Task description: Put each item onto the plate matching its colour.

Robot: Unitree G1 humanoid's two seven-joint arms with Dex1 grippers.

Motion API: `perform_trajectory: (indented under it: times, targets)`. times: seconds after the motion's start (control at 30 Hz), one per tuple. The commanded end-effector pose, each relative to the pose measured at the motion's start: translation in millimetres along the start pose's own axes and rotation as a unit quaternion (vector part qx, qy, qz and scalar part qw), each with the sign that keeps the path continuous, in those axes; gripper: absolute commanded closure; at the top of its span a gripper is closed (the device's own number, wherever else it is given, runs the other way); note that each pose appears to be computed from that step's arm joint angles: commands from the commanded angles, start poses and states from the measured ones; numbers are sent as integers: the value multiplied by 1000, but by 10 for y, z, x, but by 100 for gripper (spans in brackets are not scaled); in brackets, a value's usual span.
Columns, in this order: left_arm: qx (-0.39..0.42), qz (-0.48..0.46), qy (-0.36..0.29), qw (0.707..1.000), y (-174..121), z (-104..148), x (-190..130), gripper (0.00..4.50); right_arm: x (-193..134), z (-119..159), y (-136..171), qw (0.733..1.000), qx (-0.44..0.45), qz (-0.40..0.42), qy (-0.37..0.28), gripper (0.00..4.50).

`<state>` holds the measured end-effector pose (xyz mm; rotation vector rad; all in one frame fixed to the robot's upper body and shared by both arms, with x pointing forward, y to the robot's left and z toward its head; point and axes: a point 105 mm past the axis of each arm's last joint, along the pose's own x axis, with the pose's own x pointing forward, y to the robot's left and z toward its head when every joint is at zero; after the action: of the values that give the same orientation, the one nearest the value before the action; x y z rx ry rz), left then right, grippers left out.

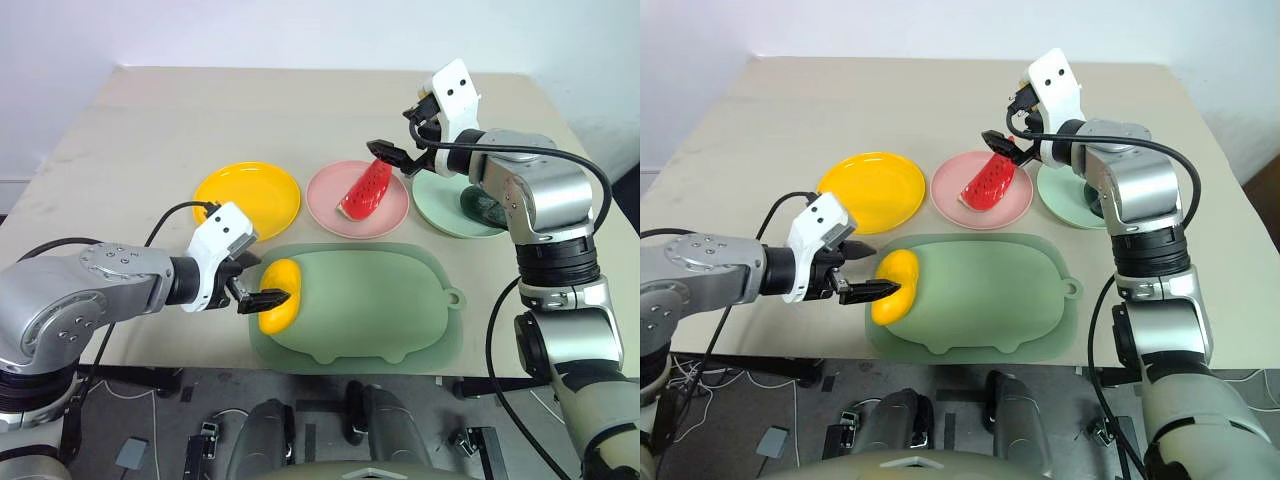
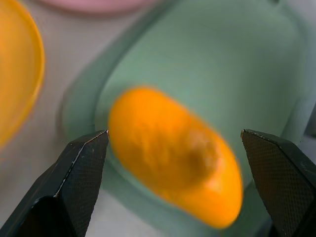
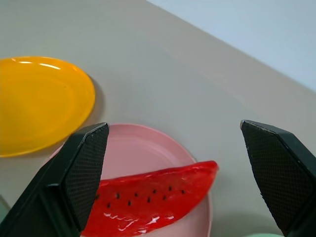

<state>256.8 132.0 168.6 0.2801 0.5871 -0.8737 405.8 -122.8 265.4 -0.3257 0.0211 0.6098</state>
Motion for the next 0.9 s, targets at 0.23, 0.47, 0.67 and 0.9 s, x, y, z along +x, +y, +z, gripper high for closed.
perform_trajectory:
  times: [0.23, 0.47, 0.67, 0.9]
  targets:
    - [-30, 34, 15, 999, 95, -123, 245, 0, -60, 213, 93, 999, 1, 5, -49, 2]
    - [-40, 57, 55, 996, 209, -332, 355, 0, -89, 236, 131, 999, 2, 4, -54, 2]
    - [-23, 72, 45, 996, 282, -318, 314, 79, -157, 253, 170, 998, 5, 20, -56, 0]
    - [-16, 67, -6, 998, 318, -95, 229, 80, -553, 250, 232, 988, 53, 124, -82, 0]
